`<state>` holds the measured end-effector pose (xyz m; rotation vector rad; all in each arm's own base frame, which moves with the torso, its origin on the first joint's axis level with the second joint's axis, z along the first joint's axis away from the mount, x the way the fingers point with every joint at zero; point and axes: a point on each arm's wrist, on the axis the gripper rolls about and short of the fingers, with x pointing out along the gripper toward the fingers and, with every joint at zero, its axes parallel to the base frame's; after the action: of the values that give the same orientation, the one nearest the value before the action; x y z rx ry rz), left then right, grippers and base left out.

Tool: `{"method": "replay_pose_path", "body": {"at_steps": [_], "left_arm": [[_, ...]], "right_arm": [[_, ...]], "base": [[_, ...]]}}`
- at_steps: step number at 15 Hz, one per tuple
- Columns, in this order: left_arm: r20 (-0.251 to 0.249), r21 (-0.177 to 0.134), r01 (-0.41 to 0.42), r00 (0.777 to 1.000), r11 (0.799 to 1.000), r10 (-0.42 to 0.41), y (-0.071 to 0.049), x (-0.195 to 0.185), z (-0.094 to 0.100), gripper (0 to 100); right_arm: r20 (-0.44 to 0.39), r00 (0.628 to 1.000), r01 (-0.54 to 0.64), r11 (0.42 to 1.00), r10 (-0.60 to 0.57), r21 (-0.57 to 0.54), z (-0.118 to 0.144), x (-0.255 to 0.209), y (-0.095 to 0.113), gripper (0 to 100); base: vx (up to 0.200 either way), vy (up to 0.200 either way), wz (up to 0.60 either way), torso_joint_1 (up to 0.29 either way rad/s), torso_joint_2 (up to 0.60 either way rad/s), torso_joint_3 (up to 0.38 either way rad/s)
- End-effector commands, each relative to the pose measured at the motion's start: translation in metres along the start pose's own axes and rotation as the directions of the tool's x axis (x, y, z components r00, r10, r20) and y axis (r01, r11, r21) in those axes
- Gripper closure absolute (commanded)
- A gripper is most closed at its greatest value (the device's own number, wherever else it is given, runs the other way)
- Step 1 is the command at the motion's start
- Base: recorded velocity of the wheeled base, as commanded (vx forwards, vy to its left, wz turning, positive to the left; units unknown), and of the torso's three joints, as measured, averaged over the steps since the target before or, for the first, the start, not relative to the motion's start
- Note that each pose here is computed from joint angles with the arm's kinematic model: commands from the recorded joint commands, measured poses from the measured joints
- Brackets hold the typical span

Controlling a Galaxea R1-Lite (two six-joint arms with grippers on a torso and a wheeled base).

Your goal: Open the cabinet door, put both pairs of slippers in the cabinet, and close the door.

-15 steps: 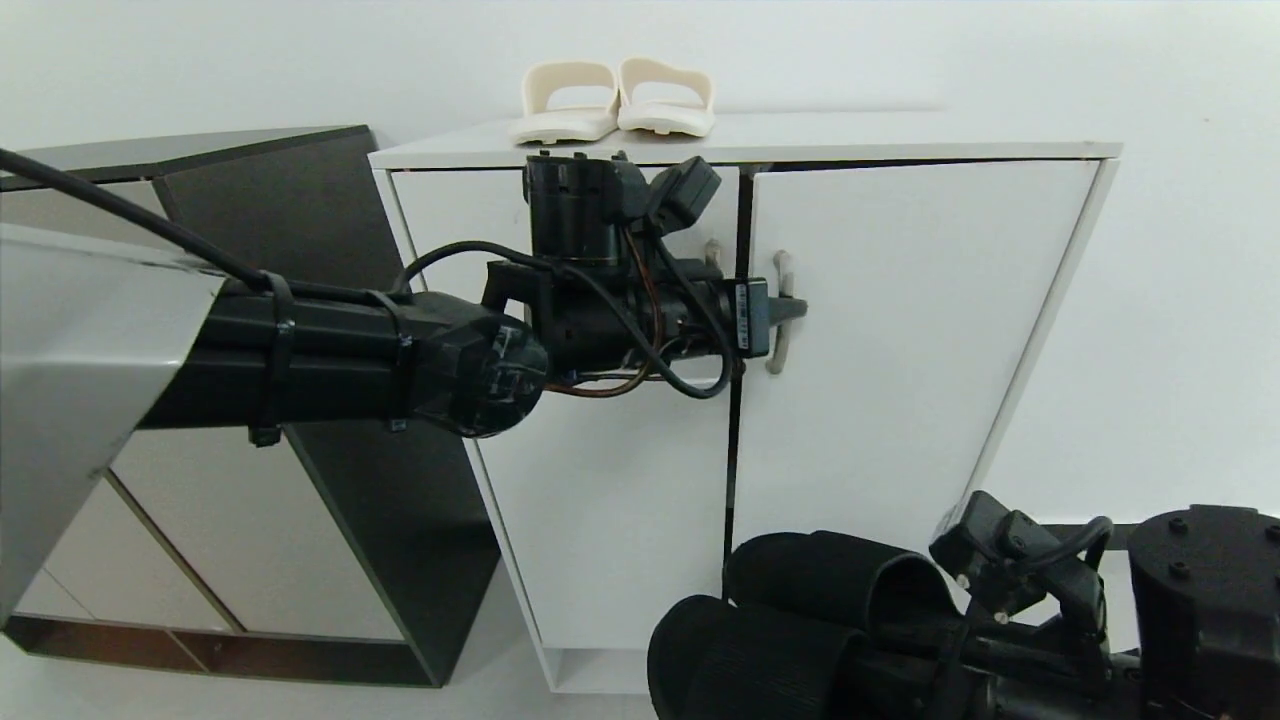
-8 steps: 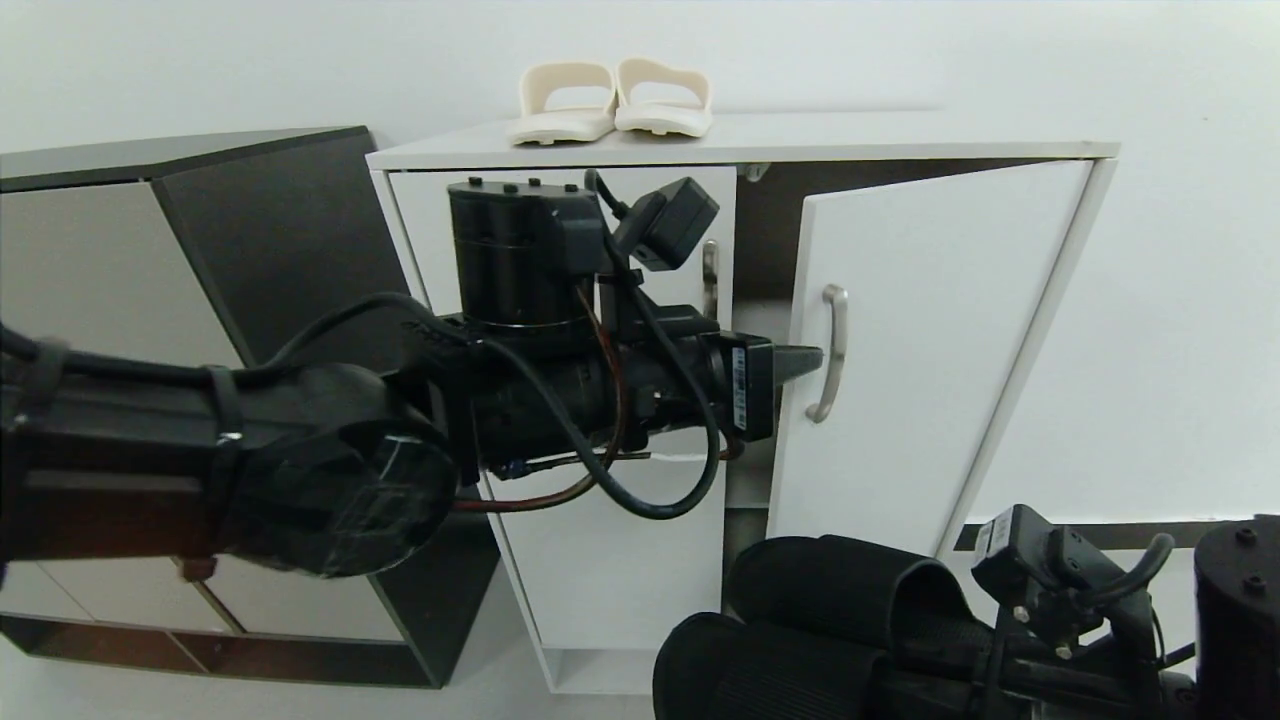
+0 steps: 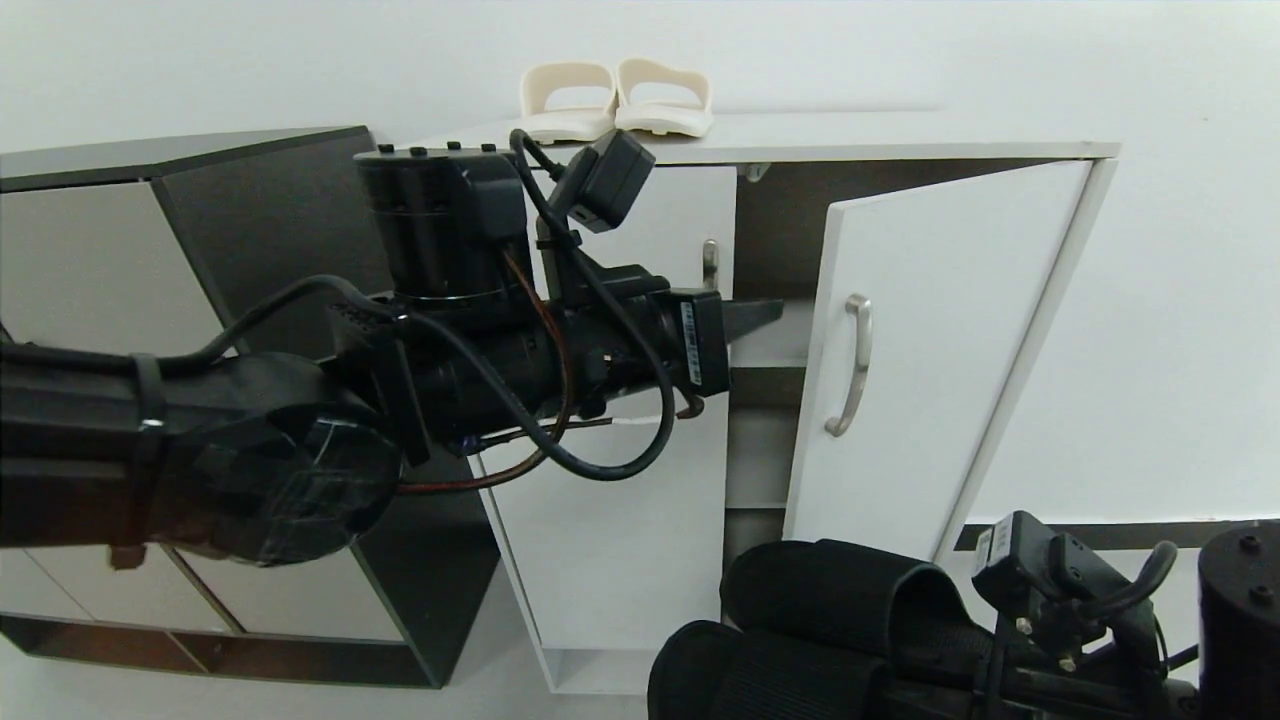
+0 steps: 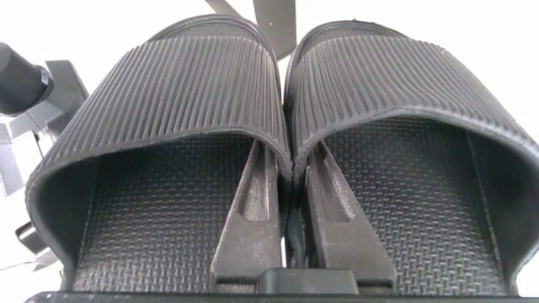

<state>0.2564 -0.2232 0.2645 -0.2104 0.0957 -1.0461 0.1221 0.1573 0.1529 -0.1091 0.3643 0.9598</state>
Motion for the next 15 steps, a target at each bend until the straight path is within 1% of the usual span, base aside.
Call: {"method": "replay_pose_path", "body": {"at_steps": [1,5,8,10,11,12,13,14,15], "left_arm": [[-0.006,-0.011,-0.024,1.000,1.000,0.024,0.017,0.016,-0.005,100],[-0.008,-0.010,-0.023,1.000,1.000,0.023,0.024,0.035,-0.010,100],[-0.015,-0.013,-0.013,1.000,1.000,0.013,0.022,0.038,-0.013,100],[-0.043,-0.020,0.016,0.999,1.000,-0.017,0.009,0.040,-0.022,100],[-0.049,-0.021,0.049,0.998,0.999,-0.050,-0.006,0.040,-0.024,100],[-0.049,-0.021,0.049,0.998,0.999,-0.050,-0.006,0.040,-0.024,100],[-0.028,-0.012,0.093,0.995,0.996,-0.094,-0.042,0.035,-0.017,100],[-0.026,-0.009,0.106,0.994,0.994,-0.107,-0.054,0.030,-0.016,100],[-0.025,-0.008,0.107,0.994,0.994,-0.107,-0.055,0.026,-0.015,100]], "right_arm": [[-0.010,1.000,0.001,1.000,-0.001,0.002,-0.001,0.000,0.000,100],[-0.053,0.999,0.003,1.000,-0.003,0.004,-0.001,0.002,0.000,100],[-0.064,0.998,0.005,1.000,-0.005,0.005,-0.002,0.003,0.000,100],[-0.071,0.997,-0.010,1.000,0.010,-0.001,-0.004,0.003,0.004,100],[-0.070,0.997,-0.023,1.000,0.023,-0.006,-0.004,0.002,0.006,100],[-0.070,0.997,-0.023,1.000,0.023,-0.006,-0.004,0.002,0.006,100],[-0.070,0.997,-0.036,0.999,0.035,-0.012,-0.005,0.001,0.010,100],[-0.068,0.997,-0.036,0.999,0.035,-0.013,-0.005,0.001,0.010,100],[-0.070,0.997,-0.036,0.999,0.035,-0.013,-0.005,0.001,0.010,100]], "base": [[0.000,0.000,0.00,0.000,0.00,0.000],[0.000,0.000,0.00,0.000,0.00,0.000],[0.000,0.000,0.00,0.000,0.00,0.000],[-0.200,0.000,0.00,0.007,0.00,0.005],[-0.200,0.000,0.00,0.007,0.00,0.002],[-0.200,0.000,0.00,0.002,0.00,0.007],[-0.200,0.000,0.00,-0.002,0.00,0.002],[-0.200,0.000,0.00,0.002,0.01,0.007],[-0.200,0.000,0.00,0.002,0.01,0.002]]}}
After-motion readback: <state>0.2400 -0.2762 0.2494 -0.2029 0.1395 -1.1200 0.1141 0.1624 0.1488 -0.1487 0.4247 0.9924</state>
